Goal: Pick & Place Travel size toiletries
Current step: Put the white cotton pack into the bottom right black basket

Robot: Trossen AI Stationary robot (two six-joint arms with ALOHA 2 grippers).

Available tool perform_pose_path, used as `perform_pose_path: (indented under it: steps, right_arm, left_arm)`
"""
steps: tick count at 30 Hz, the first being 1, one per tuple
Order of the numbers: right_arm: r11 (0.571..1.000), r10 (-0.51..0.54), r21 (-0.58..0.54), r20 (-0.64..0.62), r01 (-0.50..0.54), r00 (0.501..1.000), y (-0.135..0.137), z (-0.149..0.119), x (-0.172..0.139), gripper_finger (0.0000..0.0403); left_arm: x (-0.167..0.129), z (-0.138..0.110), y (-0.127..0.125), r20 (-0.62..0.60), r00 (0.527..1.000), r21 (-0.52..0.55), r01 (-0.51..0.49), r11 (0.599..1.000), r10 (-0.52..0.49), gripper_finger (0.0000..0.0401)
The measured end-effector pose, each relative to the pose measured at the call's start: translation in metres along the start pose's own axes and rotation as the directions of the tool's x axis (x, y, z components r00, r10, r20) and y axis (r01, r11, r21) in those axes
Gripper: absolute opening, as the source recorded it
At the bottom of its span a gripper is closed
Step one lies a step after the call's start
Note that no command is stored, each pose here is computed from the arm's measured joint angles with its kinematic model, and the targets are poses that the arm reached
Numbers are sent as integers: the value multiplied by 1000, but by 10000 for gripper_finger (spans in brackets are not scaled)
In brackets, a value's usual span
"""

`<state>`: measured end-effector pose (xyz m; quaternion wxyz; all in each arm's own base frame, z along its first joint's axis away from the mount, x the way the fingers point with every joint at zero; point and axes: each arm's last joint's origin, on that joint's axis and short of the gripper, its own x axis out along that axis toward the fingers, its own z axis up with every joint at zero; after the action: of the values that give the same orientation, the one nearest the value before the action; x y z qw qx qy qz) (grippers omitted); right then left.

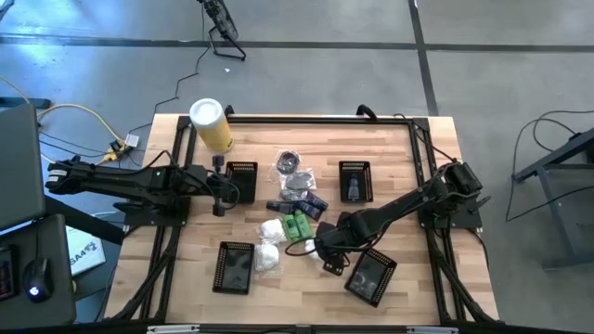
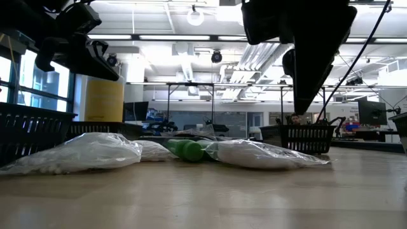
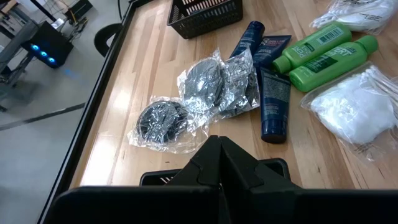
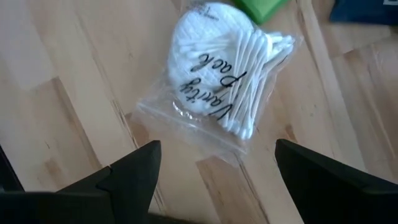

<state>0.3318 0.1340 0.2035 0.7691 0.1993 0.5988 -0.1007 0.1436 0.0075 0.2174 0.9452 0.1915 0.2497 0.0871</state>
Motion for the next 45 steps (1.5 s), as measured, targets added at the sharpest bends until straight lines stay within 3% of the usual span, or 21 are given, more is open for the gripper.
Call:
perform_pose_path:
  steps: [7, 18, 20, 25, 28, 32, 38, 45]
  right_arm:
    - [999, 22, 40, 33, -24, 999, 2, 3, 0, 309]
    - [991, -25, 131, 78, 15, 997, 1, 4, 0, 309]
    - [989, -17, 146, 58, 8, 998, 0, 4, 3, 309]
    - [948, 38, 318, -52, -19, 998, -10, 0, 16, 309]
    - [940, -16, 339, -39, 29, 999, -14, -1, 19, 309]
    - [936, 19, 353, -64, 5, 998, -17, 3, 19, 309]
    - [955, 34, 298, -62, -14, 998, -18, 5, 19, 309]
    - [982, 162, 102, -1, -161, 987, 4, 2, 18, 309]
  left_arm:
    - [0, 0, 0, 0, 1000, 0, 0, 1000, 0, 0]
    - [0, 0, 0, 0, 1000, 0, 0, 1000, 0, 0]
    - [0, 0, 0, 0, 1000, 0, 0, 1000, 0, 0]
    - [0, 0, 0, 0, 1000, 0, 0, 1000, 0, 0]
    - [0, 0, 0, 0, 1000, 0, 0, 1000, 0, 0]
    - [0, 0, 0, 0, 1000, 0, 0, 1000, 0, 0]
    - [0, 0, 0, 0, 1000, 0, 0, 1000, 0, 0]
    - [0, 0, 0, 0, 1000, 0, 0, 1000, 0, 0]
